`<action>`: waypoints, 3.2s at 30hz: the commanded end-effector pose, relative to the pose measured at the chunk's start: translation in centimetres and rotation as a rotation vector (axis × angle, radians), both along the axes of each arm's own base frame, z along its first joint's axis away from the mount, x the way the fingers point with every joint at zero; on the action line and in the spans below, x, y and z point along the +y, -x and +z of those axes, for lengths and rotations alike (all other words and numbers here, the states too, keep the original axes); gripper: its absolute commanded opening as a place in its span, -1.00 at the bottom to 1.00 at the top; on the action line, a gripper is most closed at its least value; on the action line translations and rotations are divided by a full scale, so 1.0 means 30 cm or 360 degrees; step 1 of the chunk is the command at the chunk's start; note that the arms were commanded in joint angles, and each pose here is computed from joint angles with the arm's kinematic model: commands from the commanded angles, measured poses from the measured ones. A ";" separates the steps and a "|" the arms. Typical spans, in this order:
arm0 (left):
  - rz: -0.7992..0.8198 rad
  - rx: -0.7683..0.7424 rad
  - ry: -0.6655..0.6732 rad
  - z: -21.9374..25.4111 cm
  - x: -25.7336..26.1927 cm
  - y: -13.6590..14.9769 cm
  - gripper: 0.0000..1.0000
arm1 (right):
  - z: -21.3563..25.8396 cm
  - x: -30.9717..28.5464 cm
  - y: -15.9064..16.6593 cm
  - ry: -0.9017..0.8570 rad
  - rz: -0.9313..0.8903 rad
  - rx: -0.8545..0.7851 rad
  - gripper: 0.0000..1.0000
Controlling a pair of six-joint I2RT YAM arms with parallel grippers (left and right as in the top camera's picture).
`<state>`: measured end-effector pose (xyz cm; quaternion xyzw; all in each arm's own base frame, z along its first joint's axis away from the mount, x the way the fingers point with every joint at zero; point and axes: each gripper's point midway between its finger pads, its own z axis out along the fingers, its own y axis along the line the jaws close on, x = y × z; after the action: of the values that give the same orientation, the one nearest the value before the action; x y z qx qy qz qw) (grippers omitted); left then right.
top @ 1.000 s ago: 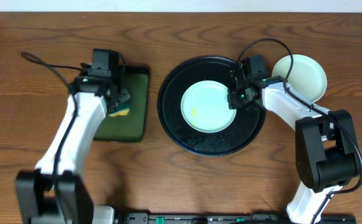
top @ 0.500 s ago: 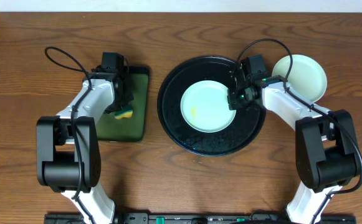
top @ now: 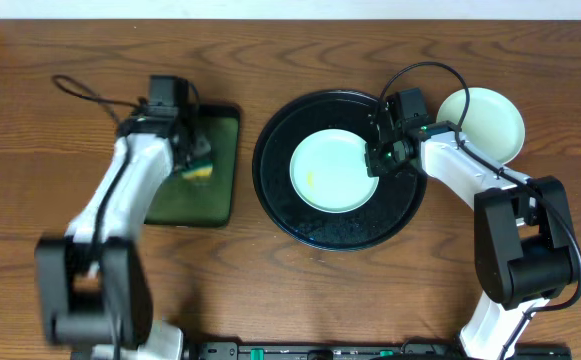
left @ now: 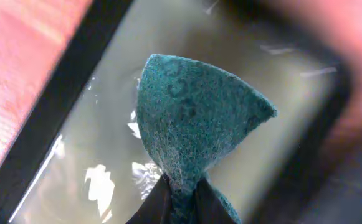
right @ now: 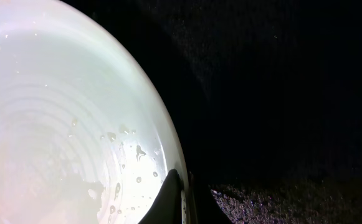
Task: Clean dirty plates on tray and stack at the side
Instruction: 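Dip the sponge and move it onto the second green plate, then scrub the second green plate with the sponge in the left gripper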
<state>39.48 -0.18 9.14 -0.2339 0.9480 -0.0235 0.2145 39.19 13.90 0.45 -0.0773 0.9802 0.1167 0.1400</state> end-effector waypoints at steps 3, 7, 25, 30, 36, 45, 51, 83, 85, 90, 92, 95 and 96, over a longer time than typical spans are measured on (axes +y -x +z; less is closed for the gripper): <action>-0.0284 -0.0432 0.0373 0.353 -0.181 0.011 -0.85 | -0.085 -0.005 0.062 0.0087 0.0058 0.0114 -0.97; -0.0468 -0.0443 0.0524 0.395 -0.316 0.054 -0.85 | -0.085 -0.005 0.062 0.0087 0.0058 0.0114 -0.97; -0.0491 -0.0184 0.0465 0.040 -0.824 0.085 -0.85 | -0.086 -0.005 0.062 0.0082 0.0030 0.0121 -0.98; -0.0316 -0.0232 0.0302 -0.067 -0.849 0.065 -0.85 | -0.085 -0.005 0.061 0.0081 0.0030 0.0119 -0.97; -0.0312 -0.0249 0.0152 -0.196 -0.902 0.080 -0.85 | -0.085 -0.004 0.059 0.0080 0.0030 0.0115 -0.97; -0.0183 -0.0190 -0.0448 -0.305 -0.674 0.100 -0.85 | -0.085 -0.004 0.059 0.0080 0.0030 0.0116 -0.97; -0.0211 -0.0225 -0.0772 -0.201 -0.536 0.077 -0.85 | -0.085 -0.004 0.059 0.0080 0.0030 0.0115 -0.98; -0.0387 -0.0188 -0.0533 -0.256 -0.642 0.053 -0.85 | -0.085 -0.005 0.061 0.0081 0.0030 0.0120 -0.97; -0.0351 -0.0195 -0.0727 -0.211 -0.565 0.060 -0.85 | -0.086 -0.005 0.062 0.0081 0.0030 0.0121 -0.97; -0.0271 -0.0279 -0.0916 -0.089 -0.482 0.058 -0.85 | -0.086 -0.005 0.062 0.0082 0.0030 0.0122 -0.97; -0.0259 -0.0329 -0.0879 -0.037 -0.485 0.053 -0.85 | -0.085 -0.005 0.061 0.0082 0.0030 0.0120 -0.98; -0.0238 -0.0405 -0.0753 0.041 -0.500 0.046 -0.85 | -0.085 -0.004 0.059 0.0079 0.0031 0.0115 -0.98; -0.0240 -0.0414 -0.0680 0.060 -0.507 0.045 -0.84 | -0.085 -0.004 0.059 0.0080 0.0030 0.0116 -0.97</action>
<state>37.47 -16.95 7.22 -0.0867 0.9270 0.1353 0.3390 38.89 14.51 0.48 -0.0825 0.9793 0.1253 0.1359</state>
